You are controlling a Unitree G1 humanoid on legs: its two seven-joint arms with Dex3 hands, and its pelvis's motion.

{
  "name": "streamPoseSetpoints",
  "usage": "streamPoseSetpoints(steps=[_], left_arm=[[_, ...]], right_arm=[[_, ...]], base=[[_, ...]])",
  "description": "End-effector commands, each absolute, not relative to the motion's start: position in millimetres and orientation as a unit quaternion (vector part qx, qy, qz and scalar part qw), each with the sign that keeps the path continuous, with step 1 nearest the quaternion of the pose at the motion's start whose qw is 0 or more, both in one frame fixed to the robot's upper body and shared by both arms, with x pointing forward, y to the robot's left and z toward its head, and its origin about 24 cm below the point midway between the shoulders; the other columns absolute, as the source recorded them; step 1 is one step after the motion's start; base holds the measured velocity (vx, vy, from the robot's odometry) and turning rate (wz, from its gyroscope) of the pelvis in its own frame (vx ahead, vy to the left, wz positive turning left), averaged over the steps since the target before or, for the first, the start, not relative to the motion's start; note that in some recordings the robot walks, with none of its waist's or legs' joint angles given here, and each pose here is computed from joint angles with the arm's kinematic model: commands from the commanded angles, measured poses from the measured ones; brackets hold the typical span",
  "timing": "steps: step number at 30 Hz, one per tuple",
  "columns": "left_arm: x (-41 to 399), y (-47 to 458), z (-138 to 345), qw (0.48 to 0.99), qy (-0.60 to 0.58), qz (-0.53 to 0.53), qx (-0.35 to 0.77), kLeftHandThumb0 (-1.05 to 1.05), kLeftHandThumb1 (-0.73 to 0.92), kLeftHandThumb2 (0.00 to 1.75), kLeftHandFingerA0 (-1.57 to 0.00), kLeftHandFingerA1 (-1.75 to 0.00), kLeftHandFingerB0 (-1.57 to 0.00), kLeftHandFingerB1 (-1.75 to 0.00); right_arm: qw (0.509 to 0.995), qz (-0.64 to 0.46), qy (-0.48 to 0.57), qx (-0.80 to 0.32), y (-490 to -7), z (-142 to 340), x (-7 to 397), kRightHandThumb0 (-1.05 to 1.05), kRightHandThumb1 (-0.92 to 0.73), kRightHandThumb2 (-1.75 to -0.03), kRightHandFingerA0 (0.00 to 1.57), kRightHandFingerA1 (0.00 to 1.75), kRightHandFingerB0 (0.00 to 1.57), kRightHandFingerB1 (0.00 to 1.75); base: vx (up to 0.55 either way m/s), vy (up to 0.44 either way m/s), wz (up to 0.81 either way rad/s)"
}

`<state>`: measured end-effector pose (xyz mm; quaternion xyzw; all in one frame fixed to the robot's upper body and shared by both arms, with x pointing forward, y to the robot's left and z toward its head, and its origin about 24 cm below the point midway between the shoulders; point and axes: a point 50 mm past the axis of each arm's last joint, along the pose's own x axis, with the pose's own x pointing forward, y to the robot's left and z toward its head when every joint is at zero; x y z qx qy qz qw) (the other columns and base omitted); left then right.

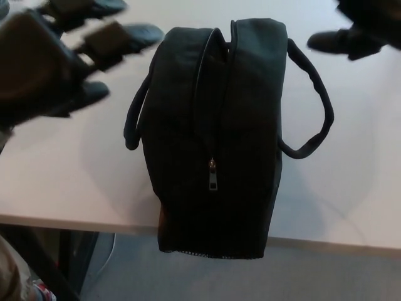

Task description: A lunch bag is kept on the middle of the desk and the robot uses both its hands to grab the opening of the bag from the left and right and moves its hands away from each other to spread the bag open

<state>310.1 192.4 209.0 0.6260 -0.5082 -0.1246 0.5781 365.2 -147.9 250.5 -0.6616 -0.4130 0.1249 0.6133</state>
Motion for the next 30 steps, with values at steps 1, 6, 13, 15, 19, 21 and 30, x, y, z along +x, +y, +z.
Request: streamPoseSetpoints(steps=[1,6,13,15,19,21,30], left_arm=[[287.4,152.2,167.0,0.383,-0.607,-0.320,0.618,-0.20,0.46,0.57,-0.25,-0.44,-0.25,-0.36],[288.9,151.0,161.7,0.368,-0.617,-0.322,0.617,-0.21,0.49,0.54,-0.20,-0.44,-0.21,-0.33],[288.2,147.4,159.3,0.369,-0.622,-0.326,0.608,-0.19,0.47,0.54,-0.26,-0.44,-0.23,-0.33],[287.7,145.8,155.4,0.379,-0.623,-0.331,0.599,-0.18,0.47,0.54,-0.32,-0.43,-0.33,-0.33],[283.6,144.3,149.1,0.396,-0.671,-0.298,0.551,-0.23,0.45,0.54,-0.93,-1.06,-1.02,-0.66],[280.4,146.6,146.6,0.416,-0.665,-0.291,0.548,-0.30,0.47,0.89,-1.26,-1.54,-1.07,-1.09],[277.1,175.6,127.1,0.496,-0.591,-0.283,0.570,-0.37,0.21,1.37,-1.14,-1.72,-1.01,-1.52]], right_arm=[[0.339,0.370,-0.368,-0.782,-117.6,185.4,350.2,-0.44,-0.49,-0.56,0.34,0.40,0.37,0.32],[0.339,0.399,-0.373,-0.766,-117.2,172.3,342.2,-0.37,-0.56,-0.56,0.34,0.42,0.00,0.19],[0.319,0.422,-0.375,-0.761,-112.1,164.9,334.3,-0.36,-0.59,-0.59,0.37,0.48,0.48,0.35],[0.314,0.426,-0.373,-0.762,-113.0,162.1,333.9,-0.37,-0.59,-0.58,0.43,0.49,0.33,0.34],[0.340,0.419,-0.385,-0.748,-114.6,154.4,333.1,-0.30,-0.57,-0.58,0.76,1.19,0.52,0.51],[0.348,0.411,-0.404,-0.740,-114.4,152.5,332.9,-0.34,-0.53,-0.59,0.96,1.70,0.96,0.82],[0.369,0.387,-0.405,-0.742,-119.4,160.7,335.1,-0.42,-0.55,-0.58,0.88,1.75,0.88,1.22]], base=[[0.00,0.000,0.00],[0.00,0.000,0.00],[0.00,0.000,0.00],[0.00,0.000,0.00],[0.00,0.000,0.00],[0.00,0.000,0.00],[0.00,0.000,0.00]])
